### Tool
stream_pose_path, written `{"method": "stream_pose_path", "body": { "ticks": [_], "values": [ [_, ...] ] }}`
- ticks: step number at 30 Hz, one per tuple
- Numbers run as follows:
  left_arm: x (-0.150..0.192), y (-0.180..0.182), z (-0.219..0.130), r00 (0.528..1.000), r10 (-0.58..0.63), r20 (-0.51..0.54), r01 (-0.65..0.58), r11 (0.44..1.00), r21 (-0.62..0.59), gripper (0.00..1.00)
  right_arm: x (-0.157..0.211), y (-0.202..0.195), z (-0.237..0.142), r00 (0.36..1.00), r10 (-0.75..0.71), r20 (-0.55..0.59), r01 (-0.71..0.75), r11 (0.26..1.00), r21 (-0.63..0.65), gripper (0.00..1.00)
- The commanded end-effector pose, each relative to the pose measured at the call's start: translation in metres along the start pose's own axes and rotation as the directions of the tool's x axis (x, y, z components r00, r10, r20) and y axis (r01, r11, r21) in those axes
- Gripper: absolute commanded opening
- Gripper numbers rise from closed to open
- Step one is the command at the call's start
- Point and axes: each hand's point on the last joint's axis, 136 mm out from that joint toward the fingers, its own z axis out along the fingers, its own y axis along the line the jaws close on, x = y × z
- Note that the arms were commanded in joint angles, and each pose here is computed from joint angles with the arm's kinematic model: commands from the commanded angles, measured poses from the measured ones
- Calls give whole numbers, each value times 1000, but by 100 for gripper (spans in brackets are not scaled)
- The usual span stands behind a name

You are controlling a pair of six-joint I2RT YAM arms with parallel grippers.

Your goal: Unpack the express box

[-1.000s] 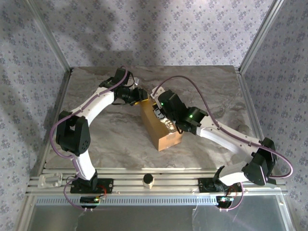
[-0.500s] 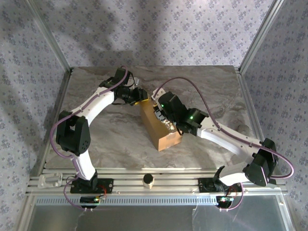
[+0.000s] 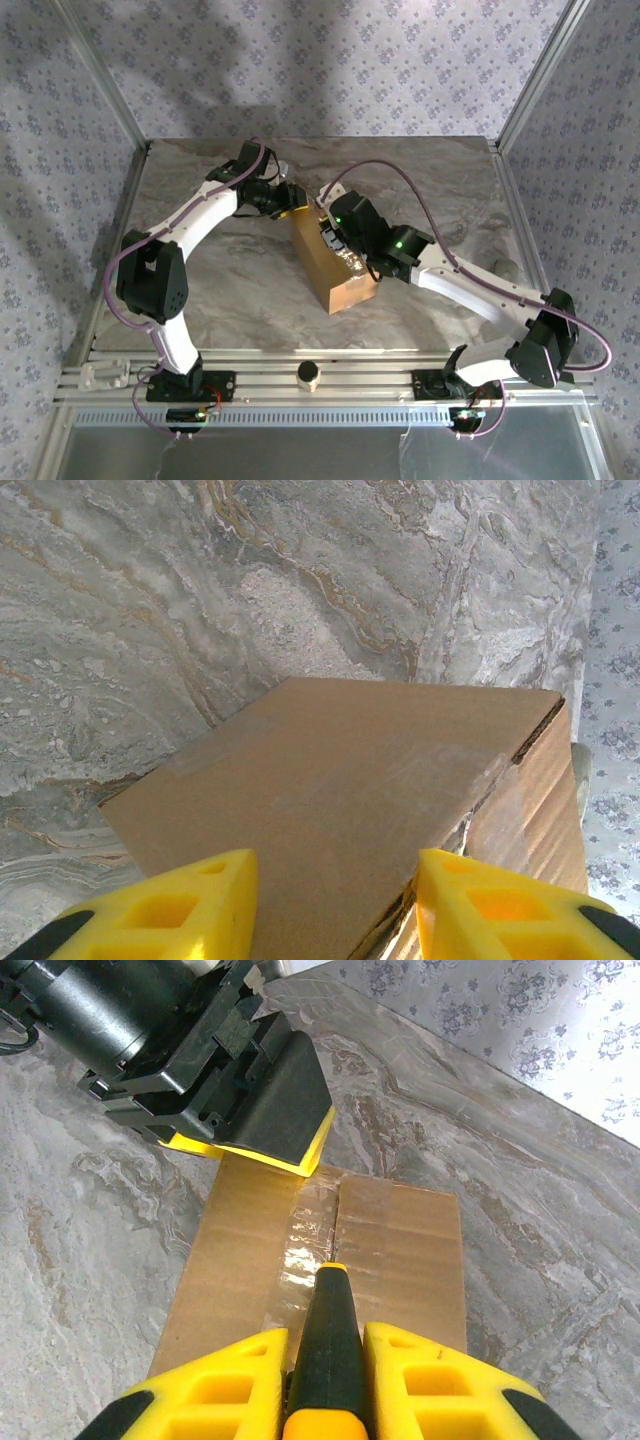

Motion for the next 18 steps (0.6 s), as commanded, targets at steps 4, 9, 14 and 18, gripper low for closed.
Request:
{"method": "stream_pose_path", "body": {
  "ticks": [4, 9, 14, 18],
  "values": [
    [13, 72, 30, 990, -141, -17, 133, 960, -248, 42, 40, 31, -14, 987, -2, -162, -22, 990, -142, 0],
    [14, 74, 30, 988, -152, -10, 144, 956, -256, 42, 42, 32, -17, 985, 13, -175, -40, 988, -150, 0],
    [14, 76, 31, 987, -159, -6, 152, 954, -259, 42, 42, 32, -22, 985, 22, -172, -49, 987, -154, 0],
    [13, 76, 32, 987, -163, -2, 157, 953, -259, 42, 41, 32, -23, 985, 25, -168, -52, 987, -155, 0]
  ]
}}
